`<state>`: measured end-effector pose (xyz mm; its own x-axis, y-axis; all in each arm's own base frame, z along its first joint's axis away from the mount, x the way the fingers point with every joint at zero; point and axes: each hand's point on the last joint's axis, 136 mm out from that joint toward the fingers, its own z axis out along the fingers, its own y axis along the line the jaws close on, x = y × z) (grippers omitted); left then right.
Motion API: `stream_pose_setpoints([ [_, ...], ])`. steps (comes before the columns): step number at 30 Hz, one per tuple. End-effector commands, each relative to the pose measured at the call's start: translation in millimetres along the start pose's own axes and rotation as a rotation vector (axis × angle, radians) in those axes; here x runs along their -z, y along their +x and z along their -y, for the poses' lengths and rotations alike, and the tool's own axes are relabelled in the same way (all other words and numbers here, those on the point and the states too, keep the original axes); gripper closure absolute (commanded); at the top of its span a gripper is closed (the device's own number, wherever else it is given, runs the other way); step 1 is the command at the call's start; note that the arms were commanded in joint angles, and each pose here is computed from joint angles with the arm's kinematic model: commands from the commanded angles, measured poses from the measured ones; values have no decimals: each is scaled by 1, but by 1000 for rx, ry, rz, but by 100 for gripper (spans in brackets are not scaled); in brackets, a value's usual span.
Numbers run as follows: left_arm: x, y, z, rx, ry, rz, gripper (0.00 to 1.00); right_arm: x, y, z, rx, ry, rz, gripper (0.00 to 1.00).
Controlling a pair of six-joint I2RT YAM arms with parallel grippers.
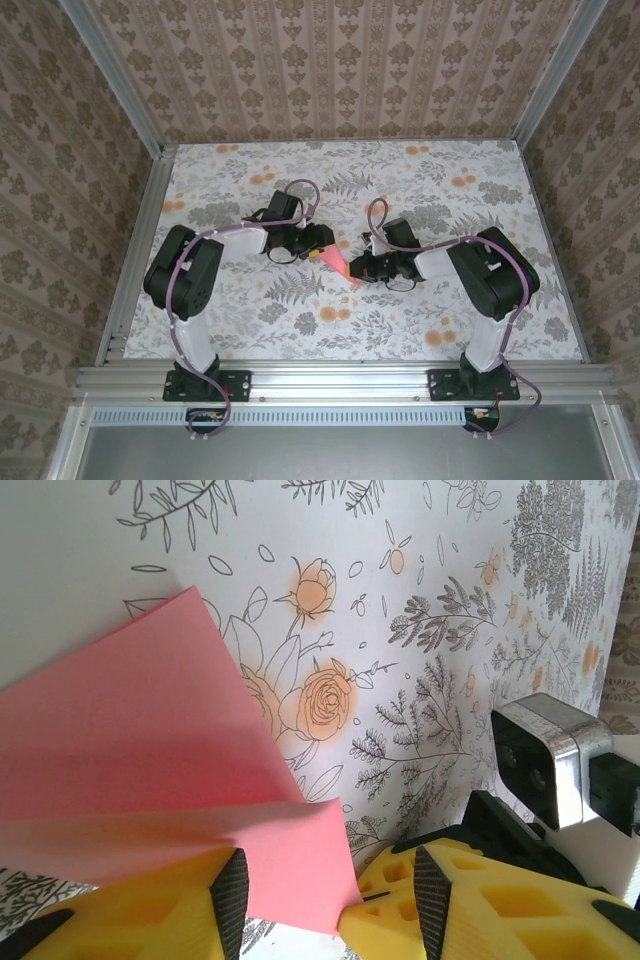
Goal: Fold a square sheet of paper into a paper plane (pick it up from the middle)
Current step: Fold the wing for the fifth time at the center of the table.
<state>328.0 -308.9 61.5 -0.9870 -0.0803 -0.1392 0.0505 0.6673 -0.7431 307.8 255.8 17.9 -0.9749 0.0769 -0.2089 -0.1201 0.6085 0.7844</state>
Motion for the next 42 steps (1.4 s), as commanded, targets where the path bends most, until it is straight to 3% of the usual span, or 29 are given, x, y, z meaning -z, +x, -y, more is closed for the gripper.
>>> stream_pose_setpoints([
  [1, -1, 2, 2, -32, 21, -7, 50, -2, 8, 24, -71, 60, -6, 100],
  [17, -19, -7, -27, -58, -45, -41, 52, -2, 15, 30, -99, 76, -36, 100],
  [24, -21, 0, -50, -14, -145, -78, 56, 1, 16, 27, -80, 80, -45, 100],
  [33, -22, 6, -66, 32, -235, -116, 58, 16, 16, 5, -12, 59, -62, 85],
  [42, -23, 8, -71, 48, -246, -126, 58, 19, 31, 12, -16, 79, -111, 90],
])
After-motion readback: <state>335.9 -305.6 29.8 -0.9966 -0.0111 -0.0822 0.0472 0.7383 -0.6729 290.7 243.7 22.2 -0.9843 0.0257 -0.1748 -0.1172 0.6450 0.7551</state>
